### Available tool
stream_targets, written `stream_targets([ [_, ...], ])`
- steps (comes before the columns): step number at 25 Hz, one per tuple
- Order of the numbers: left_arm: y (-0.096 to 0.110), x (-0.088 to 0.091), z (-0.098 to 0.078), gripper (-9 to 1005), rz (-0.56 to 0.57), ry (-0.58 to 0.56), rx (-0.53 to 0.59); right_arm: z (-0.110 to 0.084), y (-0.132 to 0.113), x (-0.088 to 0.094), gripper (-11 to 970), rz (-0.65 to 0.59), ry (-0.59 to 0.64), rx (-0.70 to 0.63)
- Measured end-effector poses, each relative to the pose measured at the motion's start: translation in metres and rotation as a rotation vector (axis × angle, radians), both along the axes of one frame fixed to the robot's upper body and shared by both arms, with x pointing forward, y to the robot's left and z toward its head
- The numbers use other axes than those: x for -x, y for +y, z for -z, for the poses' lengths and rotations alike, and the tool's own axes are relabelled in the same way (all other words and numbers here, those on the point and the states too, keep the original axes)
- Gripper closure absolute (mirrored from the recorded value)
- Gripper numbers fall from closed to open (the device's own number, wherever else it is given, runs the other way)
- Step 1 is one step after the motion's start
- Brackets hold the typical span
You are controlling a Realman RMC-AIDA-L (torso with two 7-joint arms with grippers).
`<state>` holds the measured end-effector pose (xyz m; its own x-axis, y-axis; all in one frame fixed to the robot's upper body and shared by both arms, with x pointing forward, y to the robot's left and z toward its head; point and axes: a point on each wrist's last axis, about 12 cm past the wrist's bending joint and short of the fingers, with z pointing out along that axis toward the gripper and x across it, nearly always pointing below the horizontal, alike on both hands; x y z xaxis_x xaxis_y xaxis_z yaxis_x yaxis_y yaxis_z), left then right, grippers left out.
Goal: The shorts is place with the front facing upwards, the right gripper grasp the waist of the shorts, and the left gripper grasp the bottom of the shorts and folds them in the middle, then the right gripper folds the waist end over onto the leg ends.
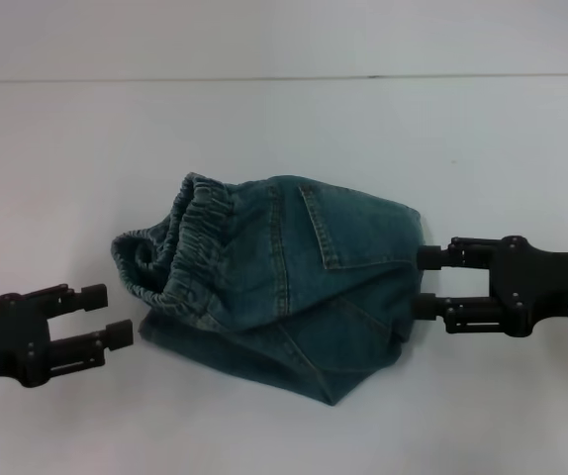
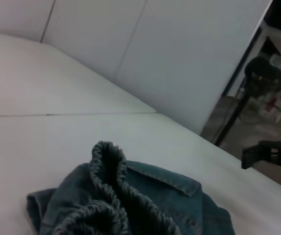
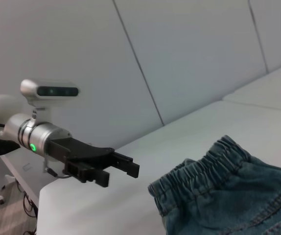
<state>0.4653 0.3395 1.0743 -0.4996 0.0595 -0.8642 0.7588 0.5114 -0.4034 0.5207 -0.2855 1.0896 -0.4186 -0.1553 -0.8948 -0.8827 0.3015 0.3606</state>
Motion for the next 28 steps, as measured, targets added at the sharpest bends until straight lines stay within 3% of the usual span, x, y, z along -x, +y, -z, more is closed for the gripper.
stream_targets([
  [9,-0.0041,0.0023,-0.0023,109,0.046,0.009,0.017,0.0036,0.0023,0.0019,163,-0.012,0.016,0.015],
  [15,-0.0057,-0.0001,-0.0043,44,0.057,0.007,0.021,0.0041,0.0016,0.0032,164,-0.012,0.019,0.014],
  [28,-0.0103,-0.0038,-0.0090,44,0.093,0.002,0.037,0.0048,0.0023,0.0067,164,-0.028,0.028,0.006],
])
